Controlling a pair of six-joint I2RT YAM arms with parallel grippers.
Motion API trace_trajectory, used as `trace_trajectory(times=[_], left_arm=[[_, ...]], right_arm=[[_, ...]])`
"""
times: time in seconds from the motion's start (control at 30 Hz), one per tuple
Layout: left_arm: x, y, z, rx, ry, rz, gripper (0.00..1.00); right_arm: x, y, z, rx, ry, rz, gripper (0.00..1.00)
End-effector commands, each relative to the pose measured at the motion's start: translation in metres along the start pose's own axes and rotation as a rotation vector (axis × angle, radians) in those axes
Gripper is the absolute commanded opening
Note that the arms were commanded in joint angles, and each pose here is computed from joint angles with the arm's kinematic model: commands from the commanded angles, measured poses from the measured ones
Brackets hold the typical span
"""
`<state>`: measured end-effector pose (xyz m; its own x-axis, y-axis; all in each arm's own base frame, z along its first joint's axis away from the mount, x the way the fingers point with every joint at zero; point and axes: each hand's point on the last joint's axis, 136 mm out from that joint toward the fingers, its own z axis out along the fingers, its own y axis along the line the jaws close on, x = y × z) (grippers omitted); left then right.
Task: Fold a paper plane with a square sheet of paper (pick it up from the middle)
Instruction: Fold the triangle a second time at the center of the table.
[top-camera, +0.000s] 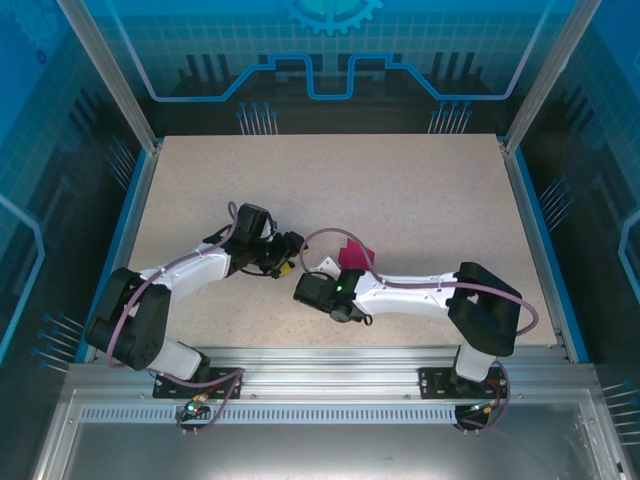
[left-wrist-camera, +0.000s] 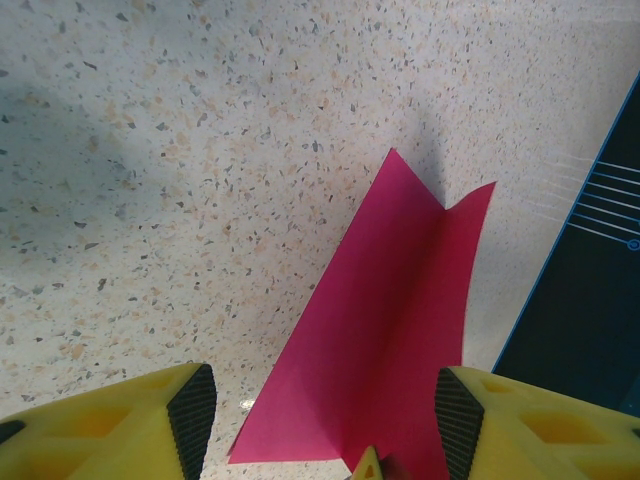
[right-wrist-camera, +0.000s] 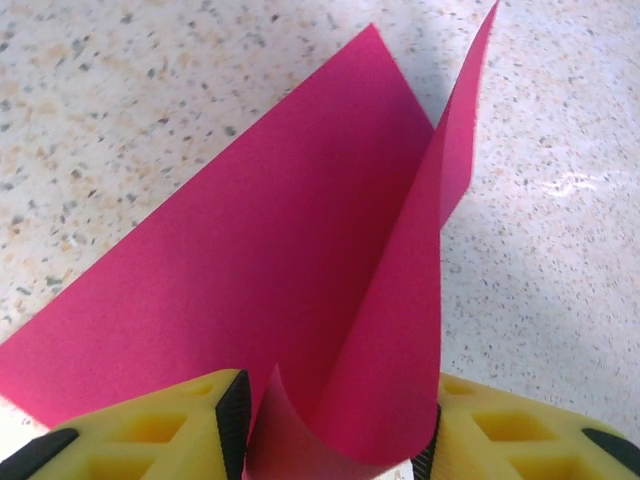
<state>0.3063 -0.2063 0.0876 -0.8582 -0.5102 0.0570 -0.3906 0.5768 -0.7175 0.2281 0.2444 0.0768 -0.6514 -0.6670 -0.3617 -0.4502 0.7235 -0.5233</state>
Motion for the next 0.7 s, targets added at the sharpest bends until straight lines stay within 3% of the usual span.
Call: trace_trajectory(times=[0.0, 0.23, 0.67], left_arm=[[0.001, 0.009, 0.002, -0.024, 0.009, -0.004, 0.64], [0.001, 0.009, 0.002, -0.023, 0.011, -0.003, 0.64], [0.003, 0.009, 0.001, -0.018, 0.016, 0.005, 0.64]], right_arm=[[0.002, -0.005, 0.001, 0.007, 0.050, 0.095, 0.48], [0.005, 0.006, 0.002, -0.058, 0.152, 0.216, 0.51], [0.005, -0.001, 0.010, 0.060, 0.271, 0.321, 0.55]])
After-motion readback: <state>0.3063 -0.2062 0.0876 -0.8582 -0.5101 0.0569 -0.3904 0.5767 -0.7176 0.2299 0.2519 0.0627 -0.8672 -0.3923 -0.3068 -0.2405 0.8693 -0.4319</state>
